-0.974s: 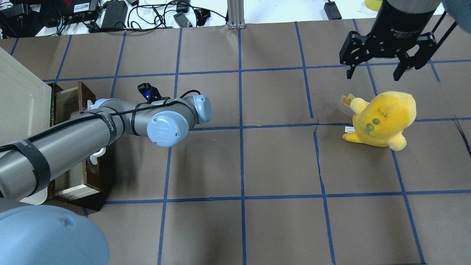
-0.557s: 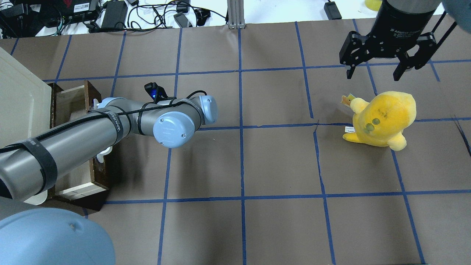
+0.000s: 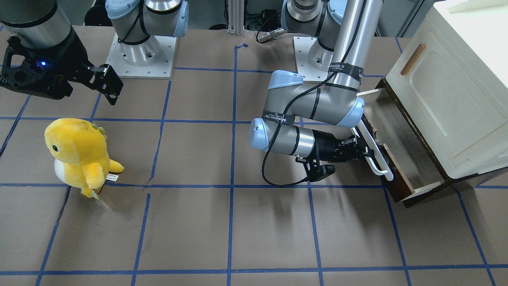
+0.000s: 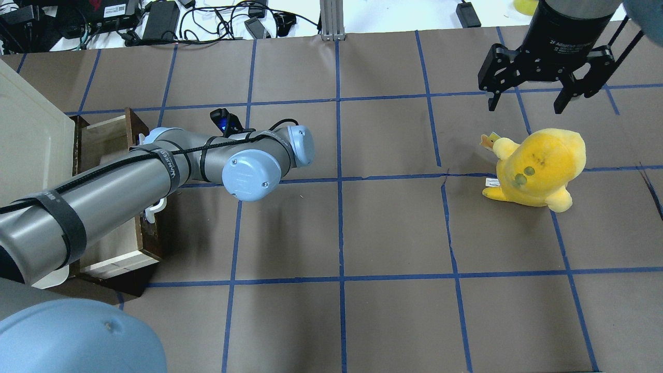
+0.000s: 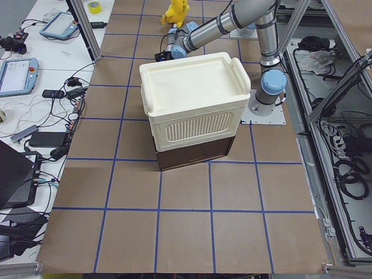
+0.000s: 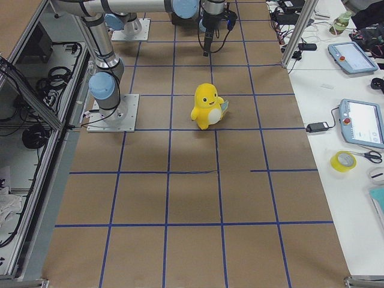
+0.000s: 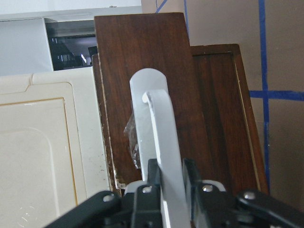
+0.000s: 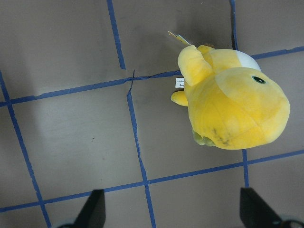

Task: Pull drawer sideways
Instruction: 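Pull the gripped handle away from the cabinet, sliding the drawer open, then open the left gripper and lift it off the handle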

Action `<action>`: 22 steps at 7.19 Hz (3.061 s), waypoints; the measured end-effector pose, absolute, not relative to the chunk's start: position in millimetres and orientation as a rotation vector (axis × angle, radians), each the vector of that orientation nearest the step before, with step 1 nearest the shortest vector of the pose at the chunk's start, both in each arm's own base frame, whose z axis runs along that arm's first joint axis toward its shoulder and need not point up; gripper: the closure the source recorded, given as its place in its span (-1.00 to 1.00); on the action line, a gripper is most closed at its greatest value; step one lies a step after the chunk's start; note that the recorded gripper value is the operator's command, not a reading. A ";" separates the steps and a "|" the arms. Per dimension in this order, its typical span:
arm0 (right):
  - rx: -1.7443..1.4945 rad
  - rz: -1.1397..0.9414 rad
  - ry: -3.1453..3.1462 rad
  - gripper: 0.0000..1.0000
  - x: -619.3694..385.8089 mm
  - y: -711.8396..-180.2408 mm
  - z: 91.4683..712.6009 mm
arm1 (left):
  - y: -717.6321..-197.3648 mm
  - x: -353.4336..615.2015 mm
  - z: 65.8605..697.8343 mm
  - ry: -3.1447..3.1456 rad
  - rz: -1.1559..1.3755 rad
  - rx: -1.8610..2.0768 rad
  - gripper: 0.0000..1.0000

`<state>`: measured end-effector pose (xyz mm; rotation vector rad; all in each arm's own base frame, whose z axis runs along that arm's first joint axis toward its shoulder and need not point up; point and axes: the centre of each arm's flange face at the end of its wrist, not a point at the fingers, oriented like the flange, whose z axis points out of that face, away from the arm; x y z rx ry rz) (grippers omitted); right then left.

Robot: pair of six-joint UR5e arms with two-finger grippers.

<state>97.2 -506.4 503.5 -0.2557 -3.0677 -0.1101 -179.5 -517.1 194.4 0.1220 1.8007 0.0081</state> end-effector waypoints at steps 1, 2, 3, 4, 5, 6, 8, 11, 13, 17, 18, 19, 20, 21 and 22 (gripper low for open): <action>-0.255 -0.110 -3.068 -1.00 97.4 -506.3 503.5 | -517.0 -180.5 194.3 1.801 0.008 0.123 0.76; -0.255 -0.110 -3.068 -1.00 97.4 -506.3 503.5 | -516.6 -181.4 194.0 1.806 0.009 0.122 0.76; -0.255 -0.110 -3.068 -1.00 97.5 -506.3 503.5 | -516.1 -182.0 193.5 1.815 0.013 0.117 0.76; -0.255 -0.110 -3.068 -1.00 97.5 -506.3 503.5 | -515.8 -181.9 193.0 1.818 0.016 0.114 0.76; -0.255 -0.110 -3.068 -1.00 97.4 -506.3 503.5 | -515.9 -182.1 193.2 1.820 0.017 0.113 0.72; -0.255 -0.110 -3.068 -1.00 97.2 -506.3 503.5 | -516.1 -182.1 193.8 1.821 0.016 0.112 0.72; -0.255 -0.110 -3.068 -1.00 97.4 -506.3 503.5 | -517.7 -182.7 195.4 1.824 0.014 0.108 0.72; -0.255 -0.110 -3.068 -1.00 97.4 -506.3 503.5 | -518.7 -183.6 196.4 1.833 0.016 0.102 -0.74; -0.255 -0.110 -3.068 -1.00 97.3 -506.3 503.5 | -517.1 -184.3 195.3 1.840 0.025 0.103 -1.00; -0.256 -0.110 -3.068 -1.00 97.3 -506.3 503.5 | -516.5 -200.3 220.1 1.939 0.035 0.094 -0.98; -0.255 -0.110 -3.068 -1.00 97.3 -506.3 503.6 | -519.3 -217.1 242.4 2.078 0.050 0.084 -0.98; -0.255 -0.110 -3.068 -1.00 97.4 -506.3 503.6 | -523.0 -232.5 270.8 2.234 0.062 0.100 -0.98; -0.255 -0.110 -3.068 -1.00 97.3 -506.3 503.5 | -522.6 -243.4 309.3 2.367 0.049 0.144 -0.98; -0.256 -0.110 -3.068 -1.00 97.3 -506.3 503.6 | -516.2 -247.3 352.1 2.461 0.010 0.198 -0.98; -0.255 -0.110 -3.068 -1.00 97.3 -506.3 503.6 | -504.0 -246.1 395.0 2.553 -0.044 0.229 -0.98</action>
